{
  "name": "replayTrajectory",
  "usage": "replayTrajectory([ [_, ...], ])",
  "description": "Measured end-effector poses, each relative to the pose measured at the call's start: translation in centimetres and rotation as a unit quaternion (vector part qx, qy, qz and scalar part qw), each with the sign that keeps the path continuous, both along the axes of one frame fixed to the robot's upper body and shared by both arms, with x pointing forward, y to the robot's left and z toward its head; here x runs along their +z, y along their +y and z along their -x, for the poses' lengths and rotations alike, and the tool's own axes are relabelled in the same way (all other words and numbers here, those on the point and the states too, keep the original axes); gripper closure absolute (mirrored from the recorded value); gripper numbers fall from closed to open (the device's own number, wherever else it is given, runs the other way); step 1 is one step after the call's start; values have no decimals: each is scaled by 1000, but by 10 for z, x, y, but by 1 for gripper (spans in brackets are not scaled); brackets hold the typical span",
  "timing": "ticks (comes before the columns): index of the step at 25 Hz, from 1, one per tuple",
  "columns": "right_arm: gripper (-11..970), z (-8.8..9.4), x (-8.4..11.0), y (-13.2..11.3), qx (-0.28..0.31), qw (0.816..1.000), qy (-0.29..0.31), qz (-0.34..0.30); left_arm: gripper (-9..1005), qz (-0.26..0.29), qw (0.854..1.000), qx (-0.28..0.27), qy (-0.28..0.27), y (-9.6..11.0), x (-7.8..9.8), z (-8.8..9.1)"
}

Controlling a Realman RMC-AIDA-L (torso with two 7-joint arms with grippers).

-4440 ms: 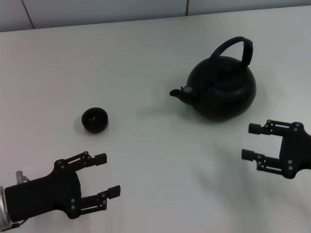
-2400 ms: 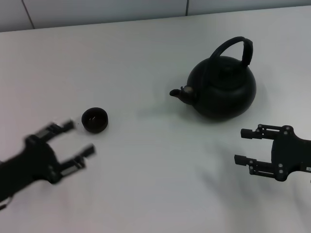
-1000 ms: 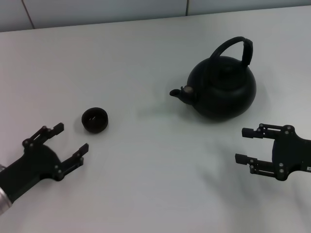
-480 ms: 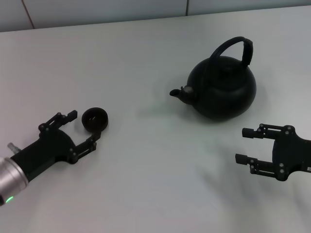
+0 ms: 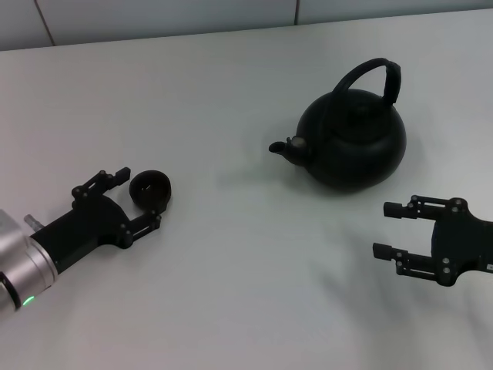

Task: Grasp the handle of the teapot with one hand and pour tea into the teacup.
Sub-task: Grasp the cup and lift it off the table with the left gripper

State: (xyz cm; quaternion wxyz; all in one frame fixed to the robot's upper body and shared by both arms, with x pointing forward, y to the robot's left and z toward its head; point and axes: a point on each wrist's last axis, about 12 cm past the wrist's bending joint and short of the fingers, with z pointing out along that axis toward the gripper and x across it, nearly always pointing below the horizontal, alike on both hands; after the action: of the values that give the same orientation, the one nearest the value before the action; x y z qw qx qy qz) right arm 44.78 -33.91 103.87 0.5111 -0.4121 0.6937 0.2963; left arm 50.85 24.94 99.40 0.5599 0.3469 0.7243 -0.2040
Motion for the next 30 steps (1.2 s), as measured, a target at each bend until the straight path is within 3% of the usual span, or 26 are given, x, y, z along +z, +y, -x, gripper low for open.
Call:
replayTrajectory([
  [17, 327, -1, 0, 1, 0, 1000, 0, -2, 197, -9, 1000, -4, 2, -6, 0, -6],
  [22, 328, -1, 0, 1, 0, 1000, 0, -2, 306, -9, 1000, -4, 3, -6, 0, -6],
  [30, 328, -1, 0, 1, 0, 1000, -1, -2, 304, 16, 1000, -21, -6, -15, 6, -6],
])
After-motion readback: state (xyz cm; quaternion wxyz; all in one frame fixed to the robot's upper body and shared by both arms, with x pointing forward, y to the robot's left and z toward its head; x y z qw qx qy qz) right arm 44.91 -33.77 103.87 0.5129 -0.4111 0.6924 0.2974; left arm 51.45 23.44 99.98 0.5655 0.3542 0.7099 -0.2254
